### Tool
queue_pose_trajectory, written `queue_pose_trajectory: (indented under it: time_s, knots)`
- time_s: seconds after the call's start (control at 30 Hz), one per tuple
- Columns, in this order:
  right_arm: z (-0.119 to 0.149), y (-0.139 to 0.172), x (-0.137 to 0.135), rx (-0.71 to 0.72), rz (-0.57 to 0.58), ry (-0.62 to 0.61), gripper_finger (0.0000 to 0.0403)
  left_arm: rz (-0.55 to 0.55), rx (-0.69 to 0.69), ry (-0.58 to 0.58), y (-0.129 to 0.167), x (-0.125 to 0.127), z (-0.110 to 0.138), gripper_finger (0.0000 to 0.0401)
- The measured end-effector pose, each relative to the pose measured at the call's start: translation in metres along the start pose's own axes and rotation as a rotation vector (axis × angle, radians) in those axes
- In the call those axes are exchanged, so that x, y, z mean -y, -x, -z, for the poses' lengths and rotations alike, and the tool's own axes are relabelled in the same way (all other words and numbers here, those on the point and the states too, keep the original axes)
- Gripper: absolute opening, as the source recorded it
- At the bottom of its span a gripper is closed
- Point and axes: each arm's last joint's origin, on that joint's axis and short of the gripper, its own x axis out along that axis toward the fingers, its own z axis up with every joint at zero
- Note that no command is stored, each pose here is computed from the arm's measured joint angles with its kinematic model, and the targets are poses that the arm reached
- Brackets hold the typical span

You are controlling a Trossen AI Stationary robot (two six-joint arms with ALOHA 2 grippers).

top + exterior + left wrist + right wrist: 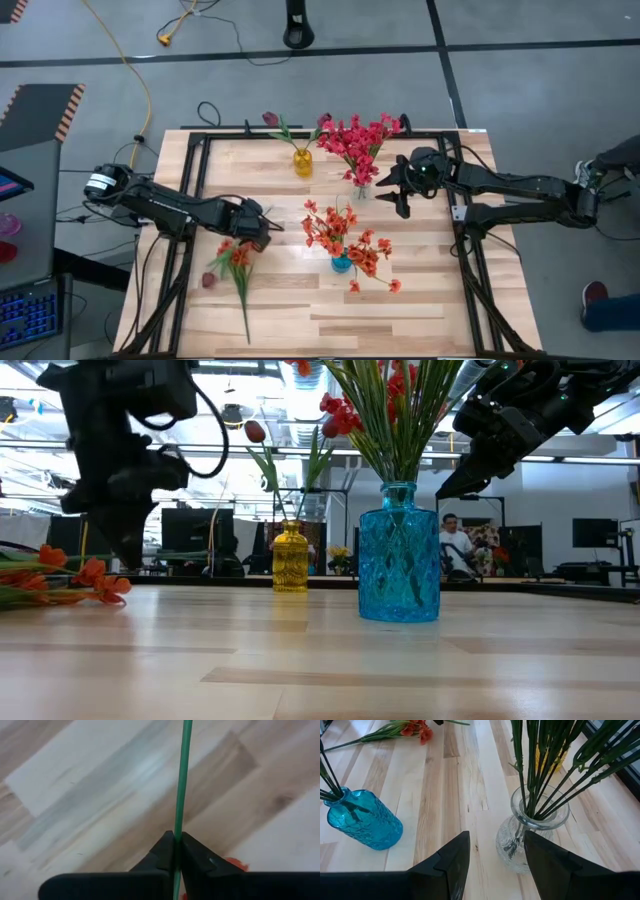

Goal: Sort flowers into vase by color
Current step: Put the dark red flower into the yellow vase

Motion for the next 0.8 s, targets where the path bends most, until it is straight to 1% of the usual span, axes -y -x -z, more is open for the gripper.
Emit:
queue_pose_trajectory:
  time_s: [0.2,0.5,0.57,0.8]
  knots:
    - [0.000,0.000,0.000,0.000,0.000,0.000,0.0214,0.069,0.012,-0.042,0.015,0.012,-0.010,0.0002]
    - [0.000,0.000,0.000,0.000,0.000,0.000,0.0214,0.178,0.099,-0.176,0.051,0.033,-0.034,0.0001]
    - [0.000,0.000,0.000,0.000,0.000,0.000,0.0214,0.194,0.121,-0.226,0.060,0.037,-0.039,0.0000]
    - [0.000,0.000,0.000,0.000,0.000,0.000,0.0214,0.186,0.248,-0.484,0.087,0.045,-0.054,0.0000]
